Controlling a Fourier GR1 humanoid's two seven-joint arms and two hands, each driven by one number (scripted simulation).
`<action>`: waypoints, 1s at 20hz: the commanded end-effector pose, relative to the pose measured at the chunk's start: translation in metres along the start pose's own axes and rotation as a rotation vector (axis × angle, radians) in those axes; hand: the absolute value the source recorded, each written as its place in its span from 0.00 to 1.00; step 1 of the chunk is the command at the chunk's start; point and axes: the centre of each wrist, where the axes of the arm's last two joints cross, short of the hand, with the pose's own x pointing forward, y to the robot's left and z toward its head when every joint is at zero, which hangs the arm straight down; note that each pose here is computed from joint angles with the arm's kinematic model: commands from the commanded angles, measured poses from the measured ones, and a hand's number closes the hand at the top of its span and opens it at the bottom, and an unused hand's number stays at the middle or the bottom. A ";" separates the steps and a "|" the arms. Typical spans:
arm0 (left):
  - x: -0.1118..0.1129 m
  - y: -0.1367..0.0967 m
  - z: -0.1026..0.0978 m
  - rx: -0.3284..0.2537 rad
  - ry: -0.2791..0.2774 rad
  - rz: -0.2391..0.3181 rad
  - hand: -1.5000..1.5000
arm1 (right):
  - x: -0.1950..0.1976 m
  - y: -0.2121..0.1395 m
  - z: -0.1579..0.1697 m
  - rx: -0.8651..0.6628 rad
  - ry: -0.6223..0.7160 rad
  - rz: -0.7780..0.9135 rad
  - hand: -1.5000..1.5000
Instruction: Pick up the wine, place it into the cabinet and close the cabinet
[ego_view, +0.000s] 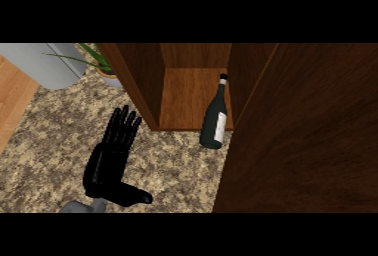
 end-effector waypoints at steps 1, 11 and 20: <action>0.020 0.017 0.003 0.011 -0.027 -0.040 0.00 | 0.043 0.005 0.011 0.203 0.021 -0.151 0.00; 0.074 0.071 0.023 0.043 -0.081 -0.096 0.00 | 0.065 0.010 0.014 0.328 -0.050 -0.166 1.00; 0.098 0.115 0.037 0.045 -0.094 -0.109 0.00 | 0.045 0.029 0.001 0.355 -0.080 -0.189 1.00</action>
